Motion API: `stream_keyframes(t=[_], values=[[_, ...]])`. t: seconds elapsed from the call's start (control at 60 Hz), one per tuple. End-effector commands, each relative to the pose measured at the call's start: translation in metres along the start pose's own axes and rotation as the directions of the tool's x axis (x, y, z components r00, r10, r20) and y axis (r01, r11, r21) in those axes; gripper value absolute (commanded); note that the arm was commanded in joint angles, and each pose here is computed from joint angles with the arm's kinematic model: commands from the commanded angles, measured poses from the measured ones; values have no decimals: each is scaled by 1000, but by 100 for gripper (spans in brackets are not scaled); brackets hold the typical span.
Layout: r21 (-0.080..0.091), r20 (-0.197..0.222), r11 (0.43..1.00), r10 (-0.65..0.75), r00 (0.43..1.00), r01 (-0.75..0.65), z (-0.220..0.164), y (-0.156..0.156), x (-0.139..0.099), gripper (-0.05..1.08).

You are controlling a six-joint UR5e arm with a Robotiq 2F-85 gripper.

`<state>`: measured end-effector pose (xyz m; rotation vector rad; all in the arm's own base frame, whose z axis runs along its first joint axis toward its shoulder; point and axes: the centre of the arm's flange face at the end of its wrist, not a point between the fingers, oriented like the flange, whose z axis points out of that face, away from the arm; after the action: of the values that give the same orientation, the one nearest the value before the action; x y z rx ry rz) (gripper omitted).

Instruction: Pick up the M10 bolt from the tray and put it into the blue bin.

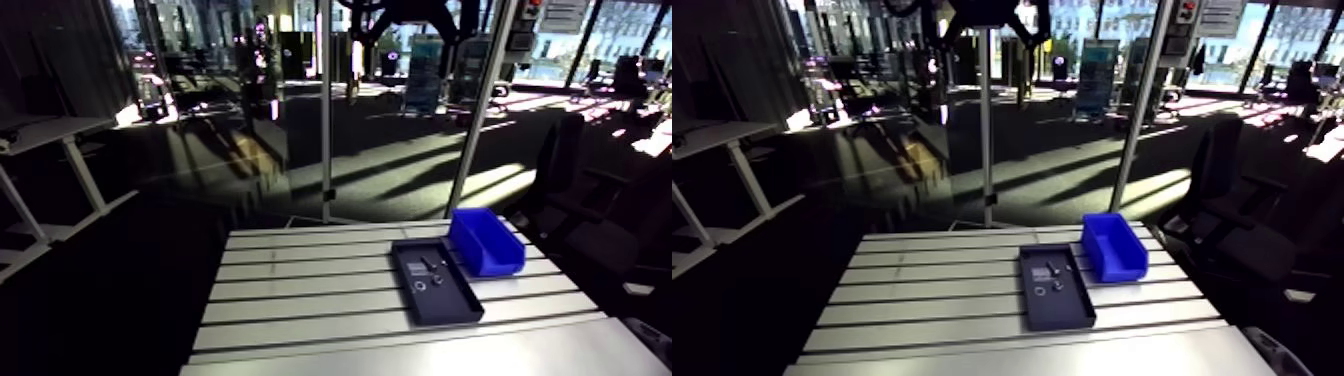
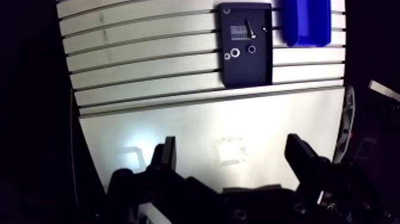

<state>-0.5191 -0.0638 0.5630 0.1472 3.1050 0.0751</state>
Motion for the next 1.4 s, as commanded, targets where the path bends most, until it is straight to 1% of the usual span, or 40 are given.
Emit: stream_keyframes(t=[0.017, 0.133, 0.2, 0.3, 0.55, 0.85, 0.95, 1.1, 1.133, 1.233, 1.283, 1.35, 1.4], values=[[-11, 2, 1000, -10, 1000, 10, 1, 1, 5, 0], [-12, -4, 1000, -16, 1000, 15, -2, 1, 5, 0], [-12, -9, 998, -57, 998, 57, -5, 1, 5, 0], [-12, -3, 996, -86, 996, 86, -2, 2, 6, 0], [-11, 4, 996, -89, 996, 89, 0, 2, 7, 0], [-12, -2, 995, -94, 996, 94, -1, 2, 8, 0], [-9, -3, 992, -128, 992, 128, 0, 1, 9, 1], [-11, -12, 985, -171, 985, 171, 9, 7, 18, 1], [-11, -19, 984, -180, 983, 180, 12, 8, 22, 1], [-20, -39, 980, -197, 980, 197, 26, 18, 32, 1], [-21, -50, 978, -206, 977, 205, 34, 28, 37, 1], [-20, -48, 976, -219, 974, 219, 44, 39, 41, 1], [-16, -36, 974, -227, 973, 226, 56, 50, 45, 1]])
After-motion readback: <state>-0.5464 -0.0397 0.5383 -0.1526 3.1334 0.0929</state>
